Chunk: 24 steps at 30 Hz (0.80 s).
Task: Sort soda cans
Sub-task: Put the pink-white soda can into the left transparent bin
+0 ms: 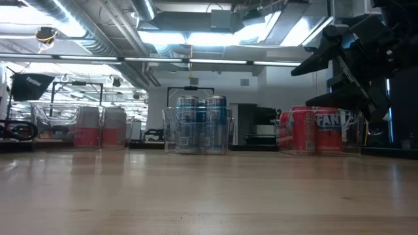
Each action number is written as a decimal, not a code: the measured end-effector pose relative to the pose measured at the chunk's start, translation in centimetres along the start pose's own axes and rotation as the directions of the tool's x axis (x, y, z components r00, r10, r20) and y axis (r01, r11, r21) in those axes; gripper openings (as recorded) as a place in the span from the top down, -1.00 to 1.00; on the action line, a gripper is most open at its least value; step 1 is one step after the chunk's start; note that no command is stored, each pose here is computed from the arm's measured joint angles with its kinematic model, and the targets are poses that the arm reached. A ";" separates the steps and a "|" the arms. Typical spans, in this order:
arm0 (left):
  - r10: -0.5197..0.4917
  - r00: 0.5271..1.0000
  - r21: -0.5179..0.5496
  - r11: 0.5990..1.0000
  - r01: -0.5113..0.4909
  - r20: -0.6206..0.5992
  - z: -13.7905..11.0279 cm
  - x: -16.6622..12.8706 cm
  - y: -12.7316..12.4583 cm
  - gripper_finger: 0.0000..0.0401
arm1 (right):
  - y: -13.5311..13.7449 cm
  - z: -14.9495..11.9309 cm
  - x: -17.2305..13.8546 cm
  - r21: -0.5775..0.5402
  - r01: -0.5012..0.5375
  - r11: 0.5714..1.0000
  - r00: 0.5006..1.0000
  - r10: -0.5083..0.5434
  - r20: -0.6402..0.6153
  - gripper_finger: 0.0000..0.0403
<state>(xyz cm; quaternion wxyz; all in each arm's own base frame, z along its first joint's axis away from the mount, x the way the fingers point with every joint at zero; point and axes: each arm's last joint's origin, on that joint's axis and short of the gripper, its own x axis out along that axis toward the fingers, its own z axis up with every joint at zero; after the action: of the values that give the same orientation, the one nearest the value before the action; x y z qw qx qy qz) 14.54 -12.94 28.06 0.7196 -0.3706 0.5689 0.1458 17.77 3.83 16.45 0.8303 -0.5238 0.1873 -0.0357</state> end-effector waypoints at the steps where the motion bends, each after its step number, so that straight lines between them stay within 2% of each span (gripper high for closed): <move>1: 0.023 1.000 -0.012 1.000 -0.024 -0.011 -0.2 0.1 0.2 -0.66 | 0.0 0.0 0.0 0.000 0.000 1.000 1.000 0.000 0.000 -0.66; 5: 0.077 0.996 -0.038 0.996 -0.079 -0.048 -0.9 0.2 0.5 -0.66 | 0.0 0.0 0.0 0.000 0.000 1.000 1.000 0.000 0.000 -0.66; 24: 0.086 0.996 0.021 0.996 -0.086 0.005 -0.7 0.6 0.2 -0.66 | 1.2 0.1 1.3 -0.048 -0.010 0.999 1.000 0.009 -0.028 -0.66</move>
<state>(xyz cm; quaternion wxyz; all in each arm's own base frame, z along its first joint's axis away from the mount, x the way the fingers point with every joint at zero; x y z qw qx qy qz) 14.08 -13.40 27.32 0.7176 -0.3378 0.5844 0.1715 18.86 4.11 15.07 0.8149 -0.5421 0.2021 -0.0346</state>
